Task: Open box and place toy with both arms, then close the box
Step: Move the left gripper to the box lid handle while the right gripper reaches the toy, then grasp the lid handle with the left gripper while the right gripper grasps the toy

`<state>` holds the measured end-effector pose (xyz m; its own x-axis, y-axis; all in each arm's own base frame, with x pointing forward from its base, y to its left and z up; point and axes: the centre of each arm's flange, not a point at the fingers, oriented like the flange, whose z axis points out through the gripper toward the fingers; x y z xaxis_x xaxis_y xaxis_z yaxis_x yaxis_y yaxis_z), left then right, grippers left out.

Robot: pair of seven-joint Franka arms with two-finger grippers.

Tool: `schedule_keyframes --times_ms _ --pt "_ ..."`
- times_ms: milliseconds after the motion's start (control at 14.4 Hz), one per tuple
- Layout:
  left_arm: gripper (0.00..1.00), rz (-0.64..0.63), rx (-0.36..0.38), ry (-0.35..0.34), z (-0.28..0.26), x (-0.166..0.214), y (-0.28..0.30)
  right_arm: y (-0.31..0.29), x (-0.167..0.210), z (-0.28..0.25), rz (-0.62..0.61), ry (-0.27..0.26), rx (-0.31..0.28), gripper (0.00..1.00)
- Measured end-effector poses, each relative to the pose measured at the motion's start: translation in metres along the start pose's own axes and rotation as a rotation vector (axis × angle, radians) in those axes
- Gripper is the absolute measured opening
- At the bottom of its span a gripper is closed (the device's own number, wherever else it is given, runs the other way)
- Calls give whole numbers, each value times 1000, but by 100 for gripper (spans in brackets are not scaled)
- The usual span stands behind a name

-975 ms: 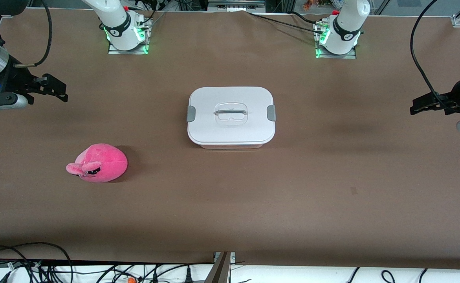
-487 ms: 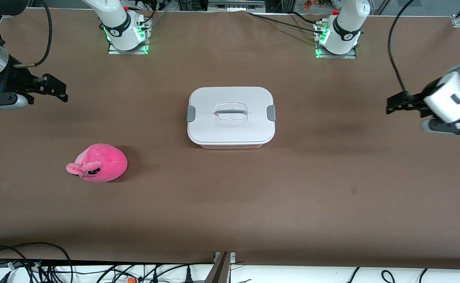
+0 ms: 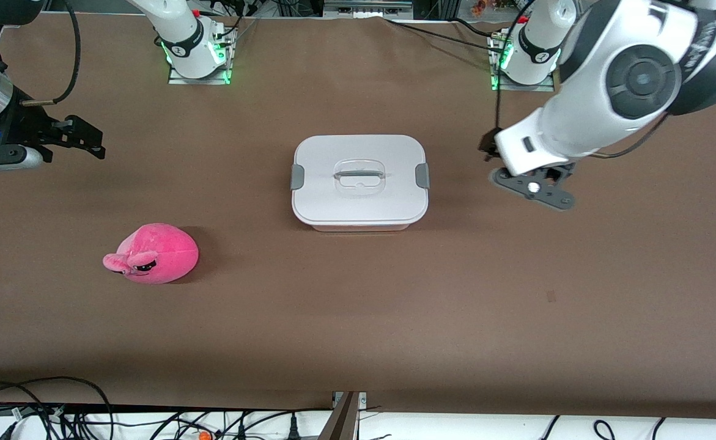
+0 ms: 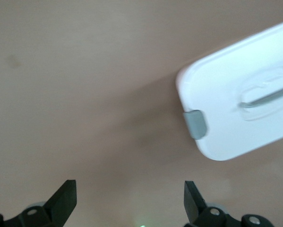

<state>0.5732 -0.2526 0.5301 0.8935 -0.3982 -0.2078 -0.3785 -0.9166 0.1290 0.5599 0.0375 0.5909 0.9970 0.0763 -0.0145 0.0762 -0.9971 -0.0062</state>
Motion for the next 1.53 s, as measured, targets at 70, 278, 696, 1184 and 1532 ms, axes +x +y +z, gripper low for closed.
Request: schedule_keyframes --times_ms 70,278,696,1184,1532 --pt "100 43 -8 -3 7 4 19 0 0 0 0 0 0 100" --pt "100 225 8 19 32 17 93 0 0 0 1 0 0 100" --pt "100 583 49 91 90 43 182 1 1 -1 1 8 0 100" --pt "100 792 224 143 169 67 242 1 33 50 5 -10 -9 100" --pt "100 839 246 142 193 66 254 5 69 149 -36 -123 -33 100"
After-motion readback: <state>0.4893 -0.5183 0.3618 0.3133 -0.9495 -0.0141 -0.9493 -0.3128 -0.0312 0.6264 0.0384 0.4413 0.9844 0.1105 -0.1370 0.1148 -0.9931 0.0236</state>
